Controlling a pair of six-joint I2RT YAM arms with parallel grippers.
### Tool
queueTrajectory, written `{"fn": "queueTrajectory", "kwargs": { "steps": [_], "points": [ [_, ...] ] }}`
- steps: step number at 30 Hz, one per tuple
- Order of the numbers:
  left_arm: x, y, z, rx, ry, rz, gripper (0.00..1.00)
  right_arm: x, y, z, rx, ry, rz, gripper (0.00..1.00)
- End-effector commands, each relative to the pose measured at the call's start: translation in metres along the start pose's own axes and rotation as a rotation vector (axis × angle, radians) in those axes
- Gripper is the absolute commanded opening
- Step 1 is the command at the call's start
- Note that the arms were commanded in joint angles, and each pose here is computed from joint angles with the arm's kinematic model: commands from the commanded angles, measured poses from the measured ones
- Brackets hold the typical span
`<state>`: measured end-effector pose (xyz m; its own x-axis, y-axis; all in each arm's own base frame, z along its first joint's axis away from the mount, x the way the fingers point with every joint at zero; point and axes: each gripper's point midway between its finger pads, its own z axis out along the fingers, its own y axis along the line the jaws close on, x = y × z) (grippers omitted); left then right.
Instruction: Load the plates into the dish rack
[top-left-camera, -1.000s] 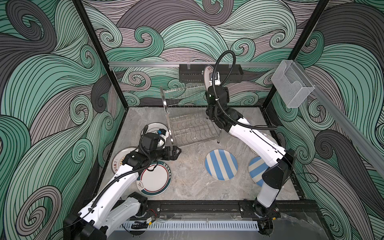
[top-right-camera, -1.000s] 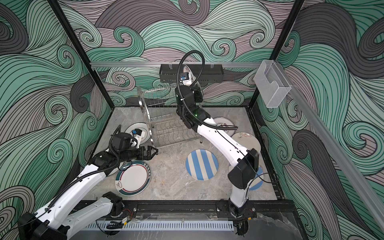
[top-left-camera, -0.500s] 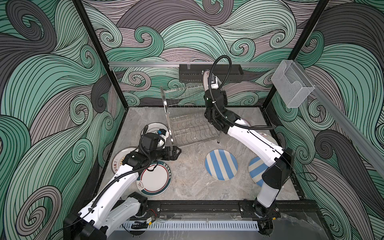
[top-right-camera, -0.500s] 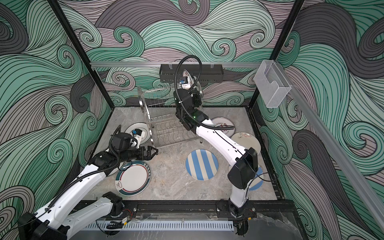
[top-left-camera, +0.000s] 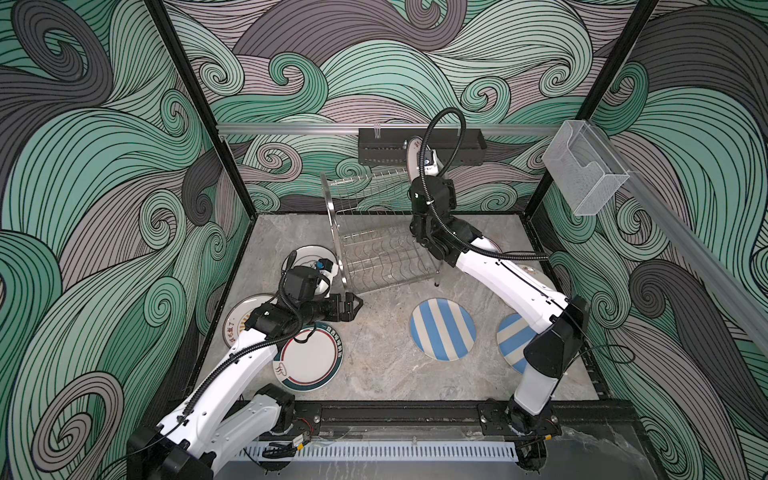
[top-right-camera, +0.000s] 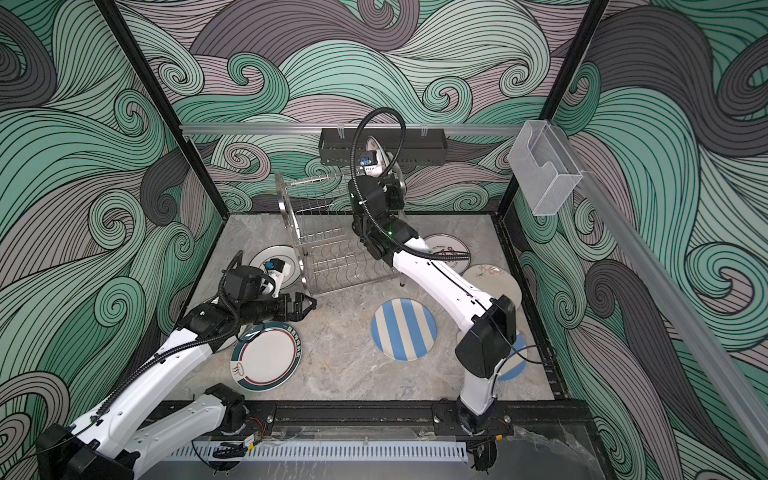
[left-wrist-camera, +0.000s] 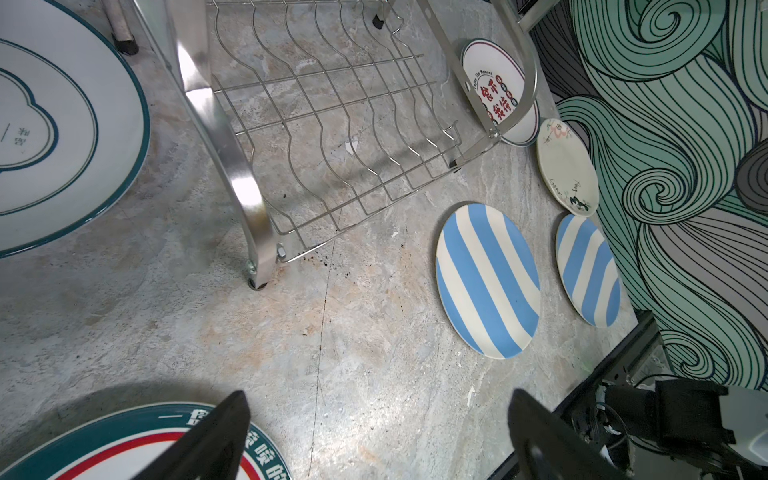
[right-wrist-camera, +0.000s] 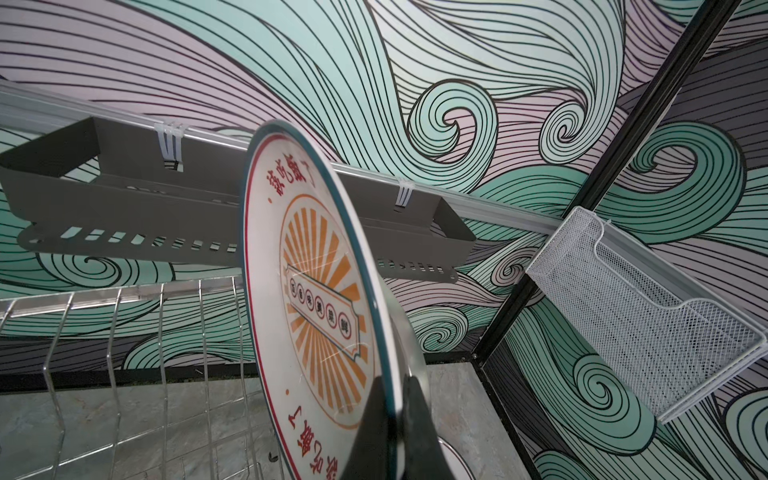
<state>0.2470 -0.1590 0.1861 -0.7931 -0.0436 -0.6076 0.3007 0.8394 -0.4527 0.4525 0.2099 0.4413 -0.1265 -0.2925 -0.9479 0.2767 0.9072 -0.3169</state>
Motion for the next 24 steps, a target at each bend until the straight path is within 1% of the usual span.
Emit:
{"fn": "queueTrajectory", "kwargs": {
  "steps": [1, 7, 18, 24],
  "points": [
    [0.000, 0.000, -0.001, 0.013, -0.003, -0.006, 0.99, -0.035, -0.028, -0.006, 0.060, -0.054, 0.087, 0.00],
    [0.000, 0.000, -0.001, 0.014, -0.003, -0.005, 0.99, -0.048, -0.025, -0.008, 0.056, -0.071, 0.082, 0.00],
    [0.000, 0.001, -0.002, 0.008, -0.003, -0.003, 0.99, -0.038, -0.005, 0.001, 0.036, -0.055, 0.074, 0.00],
    [0.000, 0.002, -0.002, 0.001, -0.005, -0.003, 0.99, -0.031, -0.002, 0.007, 0.040, -0.037, 0.065, 0.00]
  ]
}}
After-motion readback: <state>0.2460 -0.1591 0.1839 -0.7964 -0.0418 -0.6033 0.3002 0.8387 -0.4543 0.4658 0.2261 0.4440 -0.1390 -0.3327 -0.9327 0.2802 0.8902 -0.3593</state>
